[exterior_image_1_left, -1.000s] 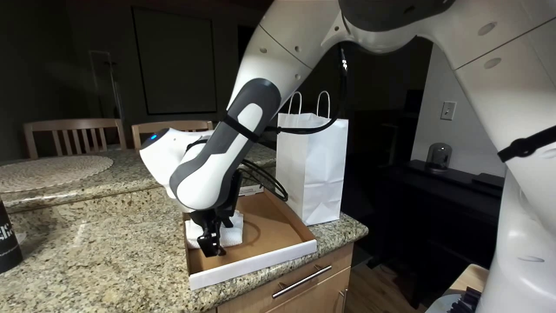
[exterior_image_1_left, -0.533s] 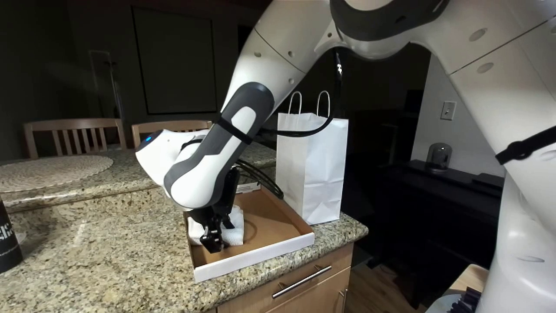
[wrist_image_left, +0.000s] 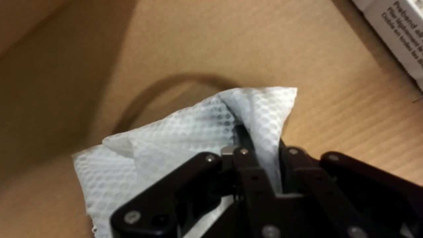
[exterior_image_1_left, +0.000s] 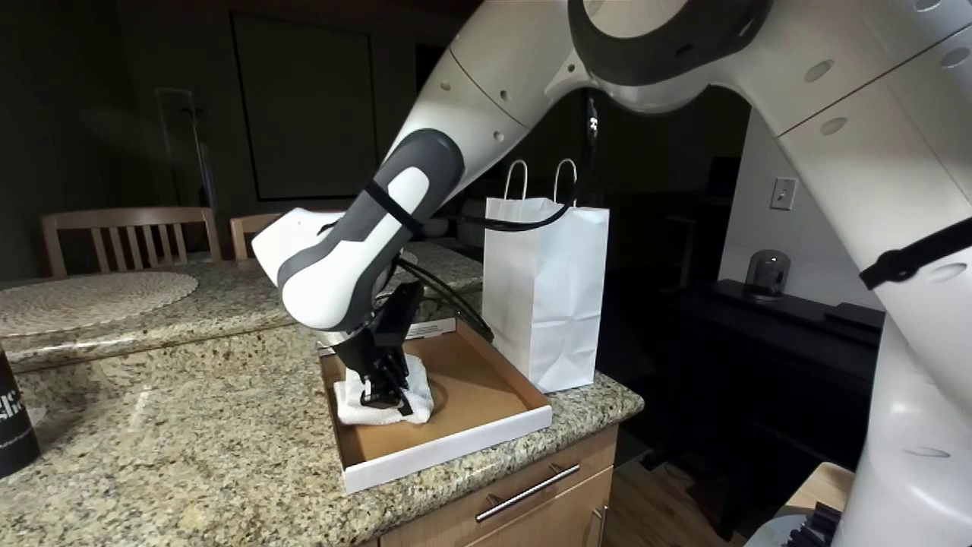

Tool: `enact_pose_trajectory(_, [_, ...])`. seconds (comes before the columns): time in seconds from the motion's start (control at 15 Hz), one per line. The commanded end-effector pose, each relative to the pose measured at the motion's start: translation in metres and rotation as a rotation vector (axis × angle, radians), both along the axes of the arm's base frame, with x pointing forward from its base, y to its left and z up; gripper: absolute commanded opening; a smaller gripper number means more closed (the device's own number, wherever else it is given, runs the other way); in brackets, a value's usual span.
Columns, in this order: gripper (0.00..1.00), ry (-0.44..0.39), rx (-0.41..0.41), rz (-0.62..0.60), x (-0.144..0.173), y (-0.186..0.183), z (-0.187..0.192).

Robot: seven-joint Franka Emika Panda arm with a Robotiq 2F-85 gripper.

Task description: Put the white towels inside the bag

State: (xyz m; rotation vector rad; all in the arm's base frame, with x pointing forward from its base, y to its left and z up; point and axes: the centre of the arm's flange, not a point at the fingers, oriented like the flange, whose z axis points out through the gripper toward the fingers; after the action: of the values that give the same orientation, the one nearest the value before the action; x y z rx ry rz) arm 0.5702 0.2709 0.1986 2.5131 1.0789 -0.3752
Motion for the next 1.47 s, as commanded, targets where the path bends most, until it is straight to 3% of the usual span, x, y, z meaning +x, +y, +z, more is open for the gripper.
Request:
enact_pose_trajectory(0.0, [0.05, 0.114, 0.051, -0.051, 0.01, -0.012, 0.01])
enact_pose_trajectory(0.2, [0.08, 0.147, 0.122, -0.143, 0.018, -0.025, 0.04])
enact_pose_trajectory(0.67, [0.09, 0.105, 0.288, -0.326, 0.009, -0.044, 0.15])
enact_pose_trajectory(1.07, [0.09, 0.025, 0.448, -0.417, -0.015, -0.043, 0.271])
enact_pose_trajectory(1.4, [0.09, -0.131, 0.563, -0.536, -0.038, -0.061, 0.377])
